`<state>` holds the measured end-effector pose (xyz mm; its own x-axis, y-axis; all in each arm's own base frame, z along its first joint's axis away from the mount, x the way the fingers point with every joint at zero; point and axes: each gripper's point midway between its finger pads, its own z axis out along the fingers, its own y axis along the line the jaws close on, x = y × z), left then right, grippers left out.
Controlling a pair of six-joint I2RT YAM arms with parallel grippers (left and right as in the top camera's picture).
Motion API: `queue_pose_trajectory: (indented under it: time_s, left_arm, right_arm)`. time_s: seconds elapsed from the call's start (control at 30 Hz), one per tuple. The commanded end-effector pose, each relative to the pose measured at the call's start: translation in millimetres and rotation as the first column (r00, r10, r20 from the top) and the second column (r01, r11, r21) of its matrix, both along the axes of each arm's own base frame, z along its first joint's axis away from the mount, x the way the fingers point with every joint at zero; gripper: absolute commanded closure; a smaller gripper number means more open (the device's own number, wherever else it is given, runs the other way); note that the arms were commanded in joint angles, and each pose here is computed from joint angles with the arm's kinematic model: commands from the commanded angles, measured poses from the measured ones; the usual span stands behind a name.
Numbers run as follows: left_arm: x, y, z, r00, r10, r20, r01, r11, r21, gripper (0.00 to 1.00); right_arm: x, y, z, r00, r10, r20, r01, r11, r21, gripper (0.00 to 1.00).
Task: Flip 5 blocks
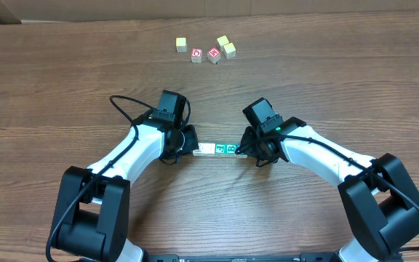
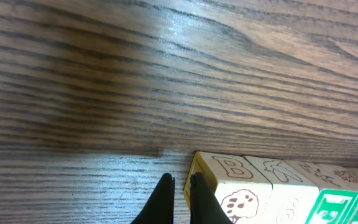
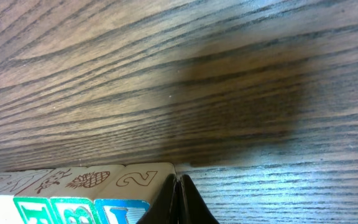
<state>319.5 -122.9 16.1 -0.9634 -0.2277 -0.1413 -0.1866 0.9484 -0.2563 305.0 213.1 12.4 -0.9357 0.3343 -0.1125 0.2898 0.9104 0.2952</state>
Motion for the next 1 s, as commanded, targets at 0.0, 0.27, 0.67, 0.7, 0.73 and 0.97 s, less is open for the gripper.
queue_pose_trajectory:
  time_s: [0.0,0.27,0.67,0.7,0.73,0.97]
  left_arm:
    - [-3,-5,-5,1.0,-0.004,-0.016,0.003,1.0,-0.016,0.96]
    - [0,-6,-9,1.0,-0.006,-0.011,0.006,1.0,-0.015,0.96]
    - [9,-9,-10,1.0,-0.007,0.02,0.008,1.0,-0.027,0.96]
    - [9,-9,-10,1.0,-0.007,0.023,0.008,1.0,-0.028,0.96]
    - [10,-9,-10,1.0,-0.007,0.025,0.008,1.0,-0.028,0.96]
    - [11,-10,-9,0.999,-0.018,0.034,0.019,0.999,-0.027,0.96]
  right_arm:
    - [-5,7,0,1.0,0.006,-0.02,-0.006,0.999,0.036,0.96]
    - [-14,5,-2,0.995,-0.055,-0.082,0.059,0.997,0.041,0.96]
    - [-26,14,0,0.975,-0.129,-0.182,0.148,0.984,0.098,0.96]
    - [-27,14,0,0.972,-0.136,-0.19,0.158,0.982,0.103,0.96]
    - [-28,15,0,0.97,-0.145,-0.197,0.169,0.98,0.106,0.96]
    - [-33,22,2,0.948,-0.196,-0.251,0.234,0.963,0.133,0.96]
